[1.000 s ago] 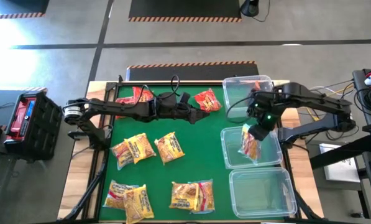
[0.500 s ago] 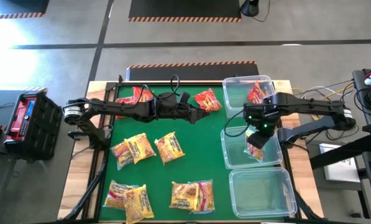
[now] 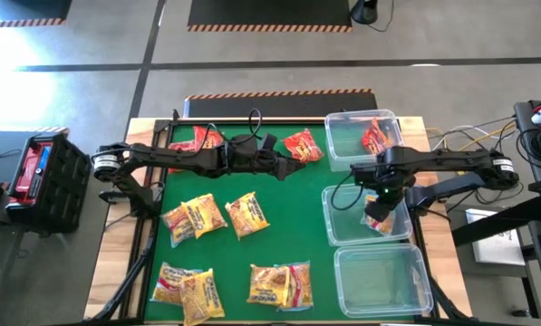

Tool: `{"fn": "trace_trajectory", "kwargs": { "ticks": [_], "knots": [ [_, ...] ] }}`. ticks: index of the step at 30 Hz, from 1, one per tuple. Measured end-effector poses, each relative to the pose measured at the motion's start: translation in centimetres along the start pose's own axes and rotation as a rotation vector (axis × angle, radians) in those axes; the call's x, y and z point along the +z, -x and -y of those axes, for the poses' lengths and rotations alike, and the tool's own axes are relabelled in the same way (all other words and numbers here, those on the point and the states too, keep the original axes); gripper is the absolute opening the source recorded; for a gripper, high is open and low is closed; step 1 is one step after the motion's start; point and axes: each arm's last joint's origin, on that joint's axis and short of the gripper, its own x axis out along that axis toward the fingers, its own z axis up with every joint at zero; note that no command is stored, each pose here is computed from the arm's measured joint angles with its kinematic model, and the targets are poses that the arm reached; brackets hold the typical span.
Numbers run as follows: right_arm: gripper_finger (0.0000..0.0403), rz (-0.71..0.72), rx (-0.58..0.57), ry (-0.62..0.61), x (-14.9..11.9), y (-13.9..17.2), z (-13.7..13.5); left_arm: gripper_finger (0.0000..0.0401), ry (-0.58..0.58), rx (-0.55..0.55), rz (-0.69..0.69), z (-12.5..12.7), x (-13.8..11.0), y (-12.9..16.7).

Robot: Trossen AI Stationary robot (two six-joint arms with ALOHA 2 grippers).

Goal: Sort Maruchan noodles
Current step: Put the top blue noodle pack into the middle transparent bin

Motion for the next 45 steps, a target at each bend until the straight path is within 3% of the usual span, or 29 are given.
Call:
{"fn": "trace_trajectory", "kwargs": {
  "ticks": [6, 22, 45],
  "knots": [
    [0.0008, 0.028, -0.014, 0.003, 0.0, 0.3, -0.1, 0.0204, 0.0, 0.0, -0.001, 0.0, 0.0, 0.0],
    [0.0008, 0.204, 0.116, 0.031, -0.8, 5.7, -1.5, 0.0204, 0.0, 0.0, -0.001, 0.0, 0.0, 0.0],
    [0.0008, 0.061, 0.131, -0.058, -0.5, 3.2, -1.1, 0.0204, 0.002, 0.005, -0.005, -0.1, -0.1, 0.0]
  ]
}}
